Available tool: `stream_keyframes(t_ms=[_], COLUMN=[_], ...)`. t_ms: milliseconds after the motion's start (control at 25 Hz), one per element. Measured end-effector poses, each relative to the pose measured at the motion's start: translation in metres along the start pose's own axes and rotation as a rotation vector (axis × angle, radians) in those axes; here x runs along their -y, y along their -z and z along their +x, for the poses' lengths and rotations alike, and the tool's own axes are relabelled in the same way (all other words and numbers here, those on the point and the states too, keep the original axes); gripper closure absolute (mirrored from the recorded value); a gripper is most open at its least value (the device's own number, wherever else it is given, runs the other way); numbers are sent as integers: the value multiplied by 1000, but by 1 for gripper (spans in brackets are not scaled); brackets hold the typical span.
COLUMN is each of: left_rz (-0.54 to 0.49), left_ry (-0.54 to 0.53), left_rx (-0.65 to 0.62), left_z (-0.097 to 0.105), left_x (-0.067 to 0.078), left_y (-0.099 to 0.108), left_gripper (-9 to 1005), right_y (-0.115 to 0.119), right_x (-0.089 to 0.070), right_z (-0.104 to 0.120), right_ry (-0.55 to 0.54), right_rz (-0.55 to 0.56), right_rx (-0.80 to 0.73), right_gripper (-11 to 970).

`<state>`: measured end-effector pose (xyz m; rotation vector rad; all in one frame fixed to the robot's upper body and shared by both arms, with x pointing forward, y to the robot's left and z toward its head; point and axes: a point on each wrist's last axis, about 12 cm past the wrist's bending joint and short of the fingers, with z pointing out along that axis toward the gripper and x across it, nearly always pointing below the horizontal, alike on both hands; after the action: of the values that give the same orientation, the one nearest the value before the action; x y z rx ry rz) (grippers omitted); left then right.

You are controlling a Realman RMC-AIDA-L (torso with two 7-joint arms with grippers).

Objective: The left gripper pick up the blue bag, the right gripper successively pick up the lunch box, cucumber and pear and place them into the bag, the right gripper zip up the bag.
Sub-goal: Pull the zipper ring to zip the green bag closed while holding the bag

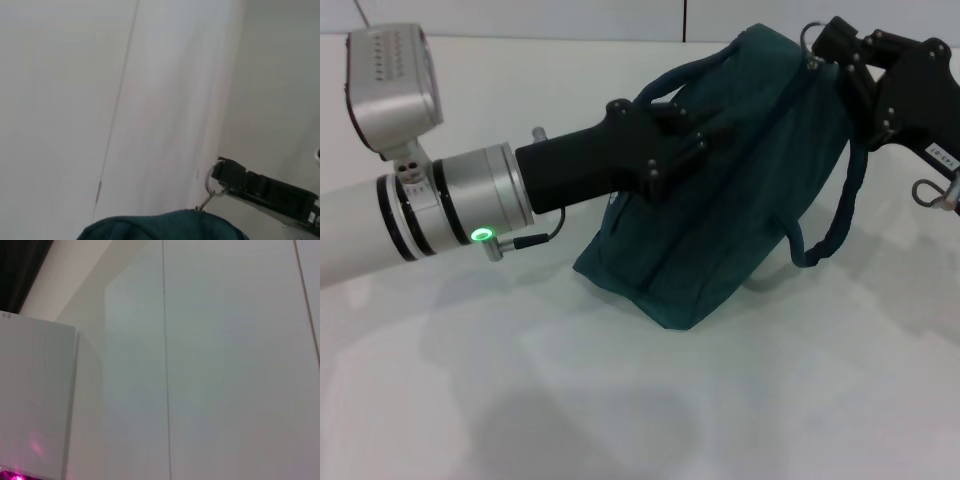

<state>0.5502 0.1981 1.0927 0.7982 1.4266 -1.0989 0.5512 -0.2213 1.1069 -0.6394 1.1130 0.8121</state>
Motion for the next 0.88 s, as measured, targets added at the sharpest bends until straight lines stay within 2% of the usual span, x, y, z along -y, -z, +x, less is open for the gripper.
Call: stream_keyframes(t_ms=[280, 480, 640, 880], left_rz=[28, 28, -8, -100], left_ry=[-12, -24, -63, -116], left_rx=[-9, 7, 1, 25], left_z=[2, 0, -2, -1], left_x=[4, 5, 5, 9], left_y=[2, 14, 37, 69], left_gripper=[883, 890, 893, 894], right_y=[-2, -8, -13, -7], right_x=[-8, -17, -19, -14], right_z=[-1, -3, -4, -3], right_ry=[-18, -67, -94, -123], right_rz=[-52, -125, -153, -102], right_rx=[15, 34, 39, 40], right_gripper=[873, 867, 863, 856])
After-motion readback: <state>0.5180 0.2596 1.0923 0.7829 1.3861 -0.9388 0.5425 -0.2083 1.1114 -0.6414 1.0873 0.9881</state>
